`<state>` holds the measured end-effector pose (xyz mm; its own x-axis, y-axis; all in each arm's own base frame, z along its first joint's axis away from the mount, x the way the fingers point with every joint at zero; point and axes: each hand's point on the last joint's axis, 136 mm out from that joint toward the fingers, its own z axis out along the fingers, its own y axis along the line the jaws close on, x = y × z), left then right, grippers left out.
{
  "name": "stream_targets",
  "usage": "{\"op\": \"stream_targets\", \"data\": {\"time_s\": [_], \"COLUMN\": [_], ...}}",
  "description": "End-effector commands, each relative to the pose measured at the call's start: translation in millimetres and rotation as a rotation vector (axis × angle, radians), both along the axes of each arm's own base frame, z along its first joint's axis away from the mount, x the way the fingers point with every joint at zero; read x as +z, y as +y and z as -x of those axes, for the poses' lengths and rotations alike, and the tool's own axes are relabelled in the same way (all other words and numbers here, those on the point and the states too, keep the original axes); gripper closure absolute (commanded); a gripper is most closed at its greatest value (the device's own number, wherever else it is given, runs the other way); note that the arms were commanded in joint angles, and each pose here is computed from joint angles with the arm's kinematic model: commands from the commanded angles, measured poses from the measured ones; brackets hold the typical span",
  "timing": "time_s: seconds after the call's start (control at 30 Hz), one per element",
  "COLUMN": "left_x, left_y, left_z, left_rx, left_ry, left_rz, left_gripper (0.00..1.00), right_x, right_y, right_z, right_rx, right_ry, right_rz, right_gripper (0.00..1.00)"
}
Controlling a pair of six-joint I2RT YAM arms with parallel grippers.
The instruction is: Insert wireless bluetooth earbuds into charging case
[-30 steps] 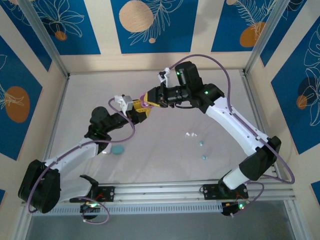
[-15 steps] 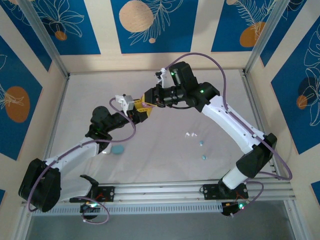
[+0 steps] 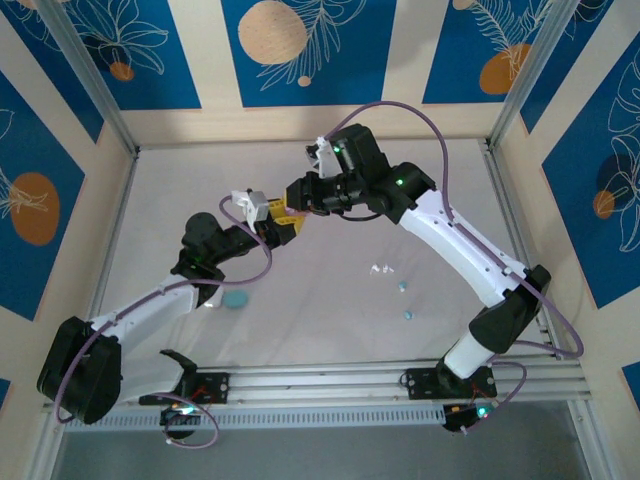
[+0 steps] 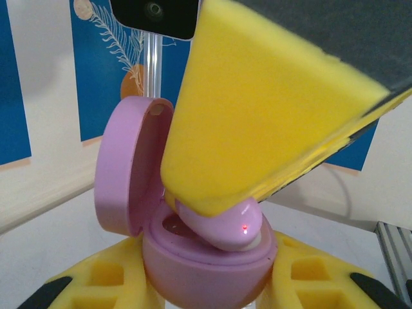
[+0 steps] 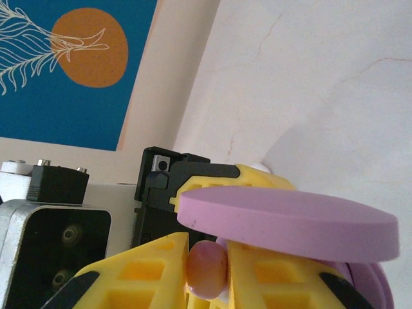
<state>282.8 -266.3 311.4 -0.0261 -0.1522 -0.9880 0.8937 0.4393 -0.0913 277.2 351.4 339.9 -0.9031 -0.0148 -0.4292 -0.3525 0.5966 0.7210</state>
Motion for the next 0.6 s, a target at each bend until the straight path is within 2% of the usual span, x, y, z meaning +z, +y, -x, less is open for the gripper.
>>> {"op": "stream_targets", "data": {"time_s": [0.0,0.57], "left_x": [29.1,30.8], "left_y": [-1.5,-1.7], "left_z": [5.1,5.4], "left_rx": [-0.009,-0.011], "left_ry": [-0.091,-0.093], "left_rz": [0.048,0.048], "left_gripper": [0.77,0.77], "right_x": [-13.5,-7.4], "right_y": [-5.1,-6.4], "right_z": [1.9,1.0], "right_rx": [-0.005,-0.01], "right_ry": [0.01,0.0], "right_rz": [0.078,0.08], "right_gripper": [0.78,0.73]}}
